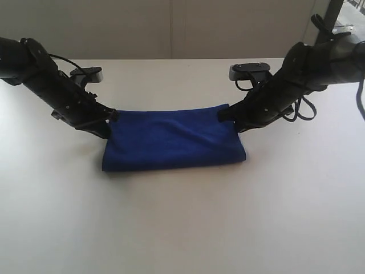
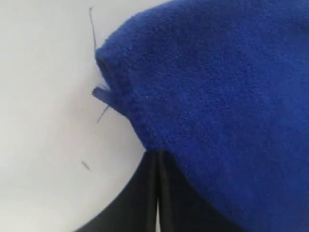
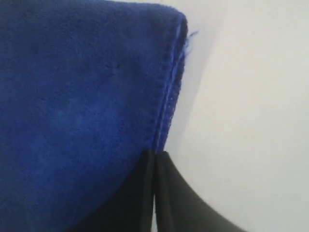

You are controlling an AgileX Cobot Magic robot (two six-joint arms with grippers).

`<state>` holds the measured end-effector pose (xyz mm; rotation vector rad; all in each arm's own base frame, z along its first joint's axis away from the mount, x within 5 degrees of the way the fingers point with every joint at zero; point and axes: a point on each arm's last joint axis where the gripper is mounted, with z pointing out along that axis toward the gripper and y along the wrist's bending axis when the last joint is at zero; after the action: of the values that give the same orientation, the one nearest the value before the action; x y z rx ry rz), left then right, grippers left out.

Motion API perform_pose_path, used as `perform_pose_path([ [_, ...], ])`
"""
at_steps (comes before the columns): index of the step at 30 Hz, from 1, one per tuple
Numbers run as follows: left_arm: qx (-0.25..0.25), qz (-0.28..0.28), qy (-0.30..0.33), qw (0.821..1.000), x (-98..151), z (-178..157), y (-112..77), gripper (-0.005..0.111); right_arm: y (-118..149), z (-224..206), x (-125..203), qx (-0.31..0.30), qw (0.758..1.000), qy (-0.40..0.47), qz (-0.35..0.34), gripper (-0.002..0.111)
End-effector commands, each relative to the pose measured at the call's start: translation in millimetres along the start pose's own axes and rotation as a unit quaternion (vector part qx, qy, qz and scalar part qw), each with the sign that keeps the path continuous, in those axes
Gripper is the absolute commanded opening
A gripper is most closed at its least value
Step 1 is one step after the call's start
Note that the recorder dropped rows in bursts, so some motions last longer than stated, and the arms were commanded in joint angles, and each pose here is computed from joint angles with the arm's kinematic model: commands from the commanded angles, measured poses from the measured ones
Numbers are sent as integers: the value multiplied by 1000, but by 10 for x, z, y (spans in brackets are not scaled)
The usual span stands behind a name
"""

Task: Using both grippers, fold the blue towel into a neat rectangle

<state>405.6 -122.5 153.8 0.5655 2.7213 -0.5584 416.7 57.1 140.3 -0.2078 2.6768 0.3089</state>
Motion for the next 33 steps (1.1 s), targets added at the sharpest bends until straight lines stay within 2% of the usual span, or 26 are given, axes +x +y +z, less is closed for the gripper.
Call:
perform_pose_path([
  [1,-9,-6,-21,1000,-49,1,26,0,-43,68,-5,11,1000,-6,8,0],
  [6,-18,-5,-33,999,-74,34,58,0,-133,46,1,58,998,0,30,0],
  [15,-9,-7,-13,1000,-117,233,131,0,11,91,111,46,997,54,25,0],
  [27,-5,-2,-11,1000,-144,207,118,0,56,95,139,41,996,69,28,0],
  [29,-18,9,-3,1000,-131,195,144,0,55,89,134,42,996,67,30,0],
  [33,-35,-29,-10,999,-146,-26,238,0,-34,-63,76,49,996,49,57,0],
])
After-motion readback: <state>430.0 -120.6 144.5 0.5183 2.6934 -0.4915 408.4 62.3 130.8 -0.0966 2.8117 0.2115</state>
